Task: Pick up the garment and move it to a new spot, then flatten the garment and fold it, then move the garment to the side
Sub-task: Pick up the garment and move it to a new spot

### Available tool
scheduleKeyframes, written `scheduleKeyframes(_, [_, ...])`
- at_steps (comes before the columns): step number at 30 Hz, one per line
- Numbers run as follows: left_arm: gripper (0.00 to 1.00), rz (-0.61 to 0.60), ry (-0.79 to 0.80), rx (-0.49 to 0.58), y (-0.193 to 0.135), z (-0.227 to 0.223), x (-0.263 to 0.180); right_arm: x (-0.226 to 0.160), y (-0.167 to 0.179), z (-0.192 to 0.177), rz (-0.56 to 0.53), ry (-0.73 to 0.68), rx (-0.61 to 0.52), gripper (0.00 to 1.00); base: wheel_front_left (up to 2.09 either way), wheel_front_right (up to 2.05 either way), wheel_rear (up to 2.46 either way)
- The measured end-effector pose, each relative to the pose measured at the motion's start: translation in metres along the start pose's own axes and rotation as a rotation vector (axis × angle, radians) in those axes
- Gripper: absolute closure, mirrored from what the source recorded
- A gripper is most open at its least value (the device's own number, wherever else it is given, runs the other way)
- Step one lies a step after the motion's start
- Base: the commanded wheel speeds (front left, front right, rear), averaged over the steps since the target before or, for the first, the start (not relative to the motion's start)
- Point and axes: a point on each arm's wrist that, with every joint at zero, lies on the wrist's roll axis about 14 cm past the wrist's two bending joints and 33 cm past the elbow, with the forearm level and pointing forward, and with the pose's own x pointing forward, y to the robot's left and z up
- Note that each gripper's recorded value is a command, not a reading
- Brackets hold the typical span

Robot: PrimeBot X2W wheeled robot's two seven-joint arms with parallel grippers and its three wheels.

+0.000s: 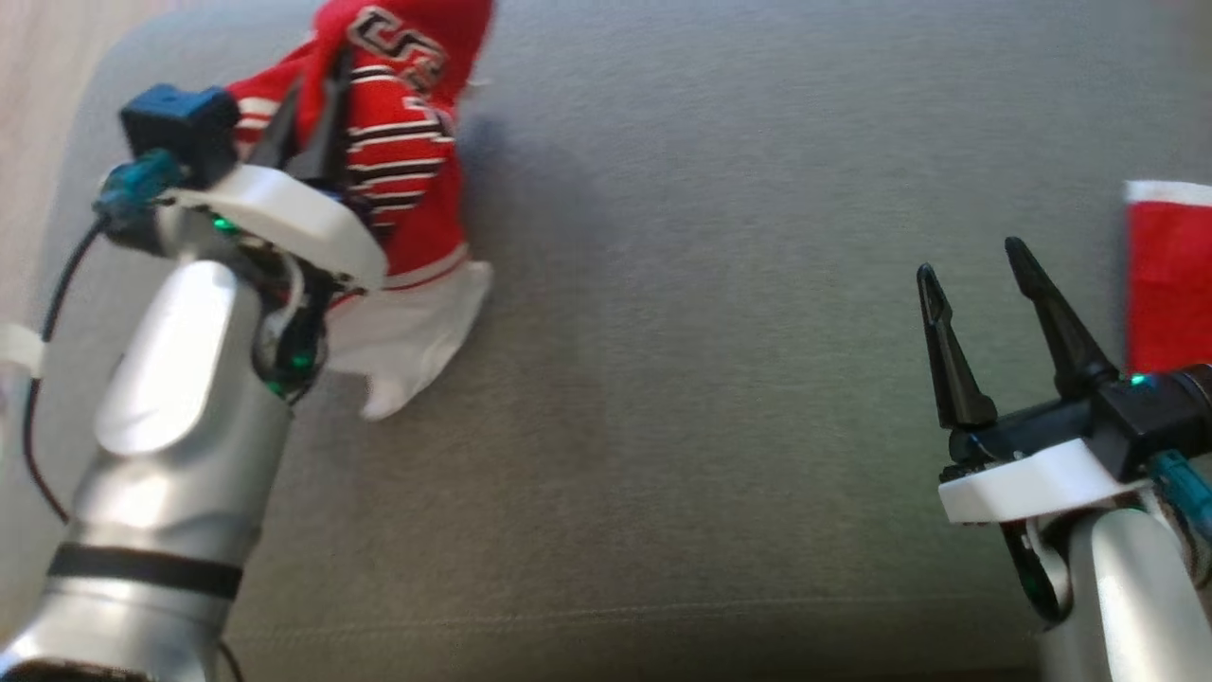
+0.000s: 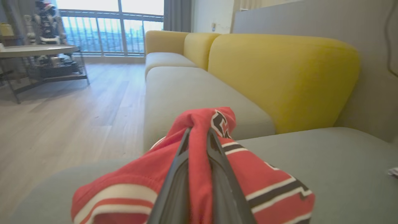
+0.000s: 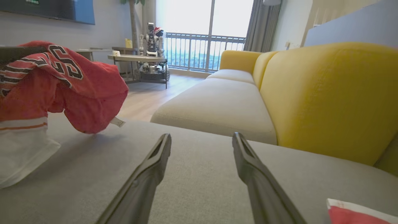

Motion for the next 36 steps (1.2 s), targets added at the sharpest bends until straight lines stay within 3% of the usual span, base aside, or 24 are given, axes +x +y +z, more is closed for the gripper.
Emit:
scheduleKeyframes(5, [1.00, -0.170, -0.026, -0.020, -0.071, 0.017, 0.010, -0.017, -0.029, 0.024, -0.084, -0.053, -0.019, 0.00, 0.00, 0.00, 0.00])
scheduleKeyframes(16, [1.00, -0.474, 0.103, -0.120, -0.213, -0.021, 0.017, -0.068, -0.098, 0.053, -0.304, -0.085, -0.098, 0.00, 0.00, 0.00, 0.00])
scheduleKeyframes(26, [1.00, -0.624, 0.317, -0.122, -0.270, -0.108, 0.007, -0.103, -0.128, 0.047, -0.423, -0.031, -0.108, 0.00, 0.00, 0.00, 0.00])
scheduleKeyframes(31, [1.00, -0.642, 0.406, -0.116, -0.274, -0.144, -0.004, -0.104, -0.128, 0.039, -0.427, -0.005, -0.096, 0.00, 0.00, 0.00, 0.00])
scheduleKeyframes(32, [0.93, -0.636, 0.405, -0.116, -0.273, -0.145, -0.005, -0.103, -0.126, 0.039, -0.420, -0.007, -0.092, 0.00, 0.00, 0.00, 0.00])
scheduleKeyframes(33, [0.30, -0.631, 0.397, -0.115, -0.272, -0.143, -0.005, -0.101, -0.124, 0.039, -0.413, -0.009, -0.088, 0.00, 0.00, 0.00, 0.00])
scheduleKeyframes(34, [0.00, -0.627, 0.380, -0.111, -0.271, -0.140, -0.005, -0.099, -0.122, 0.039, -0.405, -0.013, -0.083, 0.00, 0.00, 0.00, 0.00])
scheduleKeyframes(36, [0.00, -0.610, 0.338, -0.116, -0.268, -0.130, -0.003, -0.095, -0.117, 0.037, -0.388, -0.016, -0.071, 0.00, 0.00, 0.00, 0.00])
